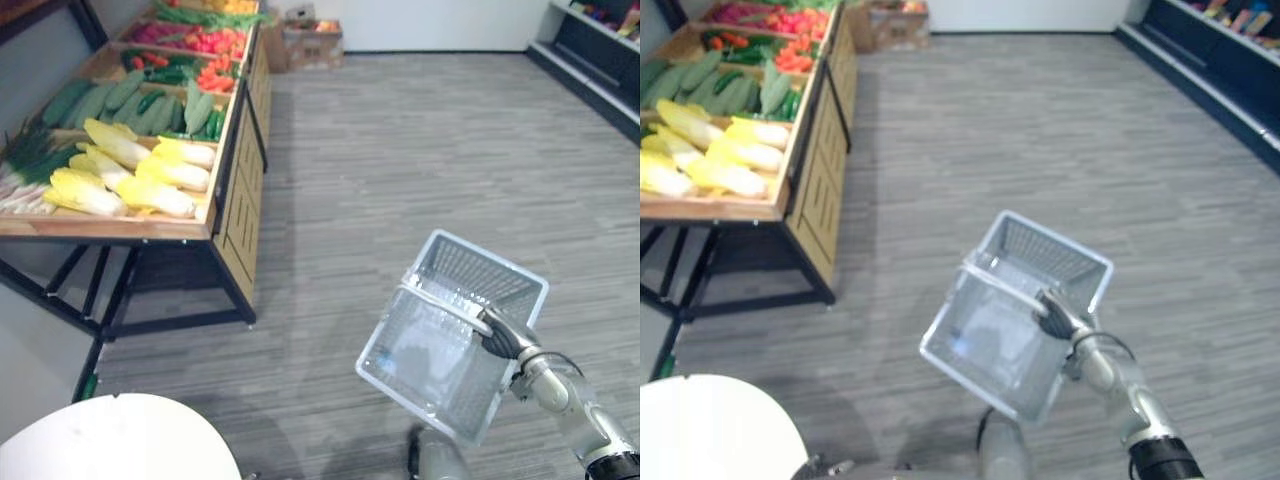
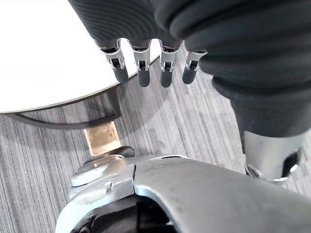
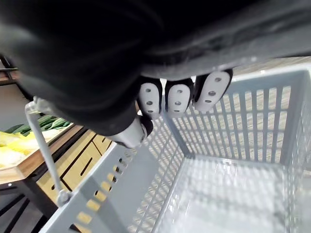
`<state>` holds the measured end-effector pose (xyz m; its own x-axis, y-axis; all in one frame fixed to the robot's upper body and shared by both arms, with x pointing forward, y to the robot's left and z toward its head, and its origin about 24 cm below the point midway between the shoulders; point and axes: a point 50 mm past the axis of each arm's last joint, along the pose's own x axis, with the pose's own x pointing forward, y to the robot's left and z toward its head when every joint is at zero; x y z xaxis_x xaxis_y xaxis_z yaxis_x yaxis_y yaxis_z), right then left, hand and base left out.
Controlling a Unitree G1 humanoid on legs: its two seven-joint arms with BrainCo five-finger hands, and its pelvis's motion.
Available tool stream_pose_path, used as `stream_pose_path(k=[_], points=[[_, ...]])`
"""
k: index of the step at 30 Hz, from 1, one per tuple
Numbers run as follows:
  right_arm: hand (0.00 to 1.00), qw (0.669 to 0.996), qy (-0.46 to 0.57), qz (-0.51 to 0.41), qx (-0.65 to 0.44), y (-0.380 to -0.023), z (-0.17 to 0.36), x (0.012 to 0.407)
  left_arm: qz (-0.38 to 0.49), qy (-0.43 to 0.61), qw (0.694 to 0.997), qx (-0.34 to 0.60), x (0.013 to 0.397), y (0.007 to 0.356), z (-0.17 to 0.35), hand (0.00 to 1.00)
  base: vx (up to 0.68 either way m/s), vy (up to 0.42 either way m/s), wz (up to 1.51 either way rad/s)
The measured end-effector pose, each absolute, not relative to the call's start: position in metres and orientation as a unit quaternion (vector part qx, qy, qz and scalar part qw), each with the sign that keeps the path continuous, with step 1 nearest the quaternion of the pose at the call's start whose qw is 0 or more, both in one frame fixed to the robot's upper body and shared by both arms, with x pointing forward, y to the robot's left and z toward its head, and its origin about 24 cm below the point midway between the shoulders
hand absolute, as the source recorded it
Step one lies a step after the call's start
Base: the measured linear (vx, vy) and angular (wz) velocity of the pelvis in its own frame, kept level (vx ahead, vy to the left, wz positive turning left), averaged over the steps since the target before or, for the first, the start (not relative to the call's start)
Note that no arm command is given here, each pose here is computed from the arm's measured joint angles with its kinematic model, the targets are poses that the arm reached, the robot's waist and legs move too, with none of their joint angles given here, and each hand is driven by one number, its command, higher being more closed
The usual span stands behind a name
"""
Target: Pick vegetable in the basket
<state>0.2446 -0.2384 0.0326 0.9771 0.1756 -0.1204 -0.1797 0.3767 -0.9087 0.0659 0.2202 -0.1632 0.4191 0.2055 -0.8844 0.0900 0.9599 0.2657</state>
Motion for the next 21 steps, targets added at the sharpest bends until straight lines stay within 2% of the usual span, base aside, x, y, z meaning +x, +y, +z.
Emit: stream_pose_path(k=[3, 7, 12, 16, 21], points=[[1.00, 0.828, 0.013, 0.097, -0.552, -0.242, 0.031, 0.243, 0.037, 0.540, 0.828, 0.144, 0.064, 0.225, -0.163, 0.00, 0.55, -0.377, 0.76], [1.00, 0.831, 0.028, 0.070, -0.551, -0.254, 0.032, 0.242, 0.018, 0.537, 0.834, 0.127, 0.068, 0.203, -0.166, 0.00, 0.50, -0.340, 0.36], [1.00, 0.833, 0.034, 0.059, -0.549, -0.258, 0.033, 0.241, 0.028, 0.526, 0.840, 0.126, 0.072, 0.206, -0.164, 0.00, 0.45, -0.259, 0.17], [1.00, 0.835, 0.037, 0.059, -0.546, -0.257, 0.032, 0.241, 0.037, 0.515, 0.847, 0.127, 0.077, 0.209, -0.162, 0.00, 0.40, -0.087, 0.03], [1.00, 0.835, 0.039, 0.052, -0.546, -0.259, 0.031, 0.240, 0.043, 0.514, 0.847, 0.132, 0.079, 0.213, -0.161, 0.00, 0.37, 0.118, 0.20]])
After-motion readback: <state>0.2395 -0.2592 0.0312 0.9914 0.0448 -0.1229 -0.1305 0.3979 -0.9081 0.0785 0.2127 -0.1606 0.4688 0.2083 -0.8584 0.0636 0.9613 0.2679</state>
